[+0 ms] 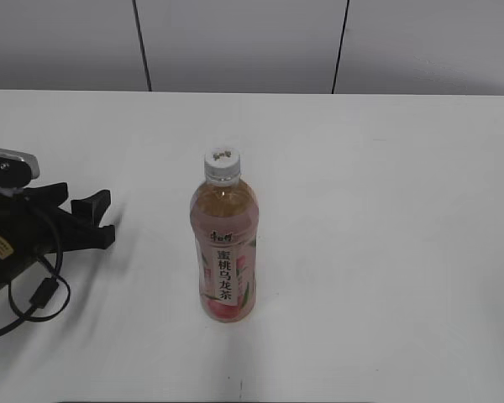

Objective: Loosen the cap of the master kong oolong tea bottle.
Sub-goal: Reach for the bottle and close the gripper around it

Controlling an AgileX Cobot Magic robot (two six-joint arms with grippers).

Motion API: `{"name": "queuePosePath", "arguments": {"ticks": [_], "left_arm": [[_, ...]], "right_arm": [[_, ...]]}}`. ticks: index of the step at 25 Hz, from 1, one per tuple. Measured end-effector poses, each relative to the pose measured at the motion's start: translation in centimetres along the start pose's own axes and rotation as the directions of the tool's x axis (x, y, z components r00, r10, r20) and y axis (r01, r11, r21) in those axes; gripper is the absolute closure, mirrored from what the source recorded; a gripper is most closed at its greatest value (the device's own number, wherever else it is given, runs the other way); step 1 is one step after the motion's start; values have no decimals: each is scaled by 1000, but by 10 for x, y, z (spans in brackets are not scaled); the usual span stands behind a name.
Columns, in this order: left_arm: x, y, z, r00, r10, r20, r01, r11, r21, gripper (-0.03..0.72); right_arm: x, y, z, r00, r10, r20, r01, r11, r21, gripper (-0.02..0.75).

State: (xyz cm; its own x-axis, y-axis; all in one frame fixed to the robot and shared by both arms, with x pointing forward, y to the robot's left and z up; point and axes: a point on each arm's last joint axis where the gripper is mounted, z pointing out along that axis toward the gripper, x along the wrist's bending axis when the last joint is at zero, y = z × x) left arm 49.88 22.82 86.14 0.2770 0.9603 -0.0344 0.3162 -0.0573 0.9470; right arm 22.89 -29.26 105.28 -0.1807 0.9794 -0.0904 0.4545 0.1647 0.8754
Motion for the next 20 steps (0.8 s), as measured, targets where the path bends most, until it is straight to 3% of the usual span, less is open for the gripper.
{"name": "queuePosePath", "arguments": {"ticks": [5, 11, 15, 20], "left_arm": [[-14, -1, -1, 987, 57, 153, -58, 998, 1, 273], [-36, -11, -16, 909, 131, 396, -151, 988, 18, 263], [-40, -15, -24, 883, 140, 448, -171, 985, 29, 214], [-45, -4, -29, 850, 180, 495, -193, 981, -26, 107]], "right_arm": [[0, 0, 0, 1000, 0, 0, 0, 1000, 0, 227], [0, 0, 0, 1000, 0, 0, 0, 1000, 0, 227], [0, 0, 0, 1000, 0, 0, 0, 1000, 0, 227], [0, 0, 0, 1000, 0, 0, 0, 1000, 0, 227]]}}
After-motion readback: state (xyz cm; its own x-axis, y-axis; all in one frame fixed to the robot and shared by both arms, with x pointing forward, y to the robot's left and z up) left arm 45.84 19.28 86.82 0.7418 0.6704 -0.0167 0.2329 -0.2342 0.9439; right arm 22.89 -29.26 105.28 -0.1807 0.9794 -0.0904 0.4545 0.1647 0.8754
